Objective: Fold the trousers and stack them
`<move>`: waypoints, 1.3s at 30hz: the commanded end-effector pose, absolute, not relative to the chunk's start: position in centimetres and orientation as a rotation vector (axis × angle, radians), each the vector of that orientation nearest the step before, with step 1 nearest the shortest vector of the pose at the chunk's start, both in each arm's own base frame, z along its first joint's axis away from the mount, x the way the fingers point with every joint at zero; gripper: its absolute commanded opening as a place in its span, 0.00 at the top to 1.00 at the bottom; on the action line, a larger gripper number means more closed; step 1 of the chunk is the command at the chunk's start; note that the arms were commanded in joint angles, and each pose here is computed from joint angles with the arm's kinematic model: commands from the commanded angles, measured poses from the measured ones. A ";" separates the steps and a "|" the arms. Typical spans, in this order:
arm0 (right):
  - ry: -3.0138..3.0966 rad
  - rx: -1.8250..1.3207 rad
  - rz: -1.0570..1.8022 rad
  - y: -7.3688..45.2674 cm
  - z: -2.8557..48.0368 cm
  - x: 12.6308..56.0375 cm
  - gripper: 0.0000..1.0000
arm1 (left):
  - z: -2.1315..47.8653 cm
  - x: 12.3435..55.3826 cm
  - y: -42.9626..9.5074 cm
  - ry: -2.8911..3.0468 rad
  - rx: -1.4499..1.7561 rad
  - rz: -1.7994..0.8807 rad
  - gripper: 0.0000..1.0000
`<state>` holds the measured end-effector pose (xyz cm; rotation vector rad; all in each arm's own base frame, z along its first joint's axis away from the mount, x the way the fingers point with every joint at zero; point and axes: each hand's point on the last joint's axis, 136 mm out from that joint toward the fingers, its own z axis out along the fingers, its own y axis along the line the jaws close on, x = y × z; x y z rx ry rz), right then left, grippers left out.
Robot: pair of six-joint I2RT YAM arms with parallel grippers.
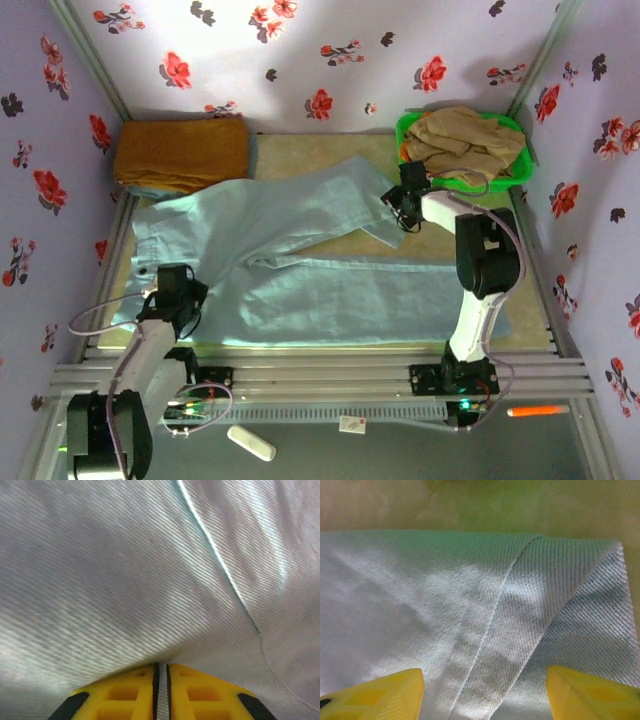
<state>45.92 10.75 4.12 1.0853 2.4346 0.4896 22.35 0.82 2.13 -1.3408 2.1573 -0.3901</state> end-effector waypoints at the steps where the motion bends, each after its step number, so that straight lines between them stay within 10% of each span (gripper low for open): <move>1: 2.412 1.120 0.446 10.2 3.9 47.1 0.34 | 1.5 20.5 1.9 2.197 -1.426 -0.305 0.87; 18: 2.383 0.934 0.330 8.8 6.4 47.4 0.99 | 0.5 20.2 1.8 2.187 -1.433 -0.348 0.87; 30: 2.238 0.489 0.365 14.5 23.3 46.0 1.00 | 4.4 22.3 0.7 2.178 -1.299 -0.461 0.87; 39: 2.378 0.154 0.428 30.8 15.6 30.7 1.00 | 6.6 22.1 1.4 2.109 -1.298 -0.479 0.87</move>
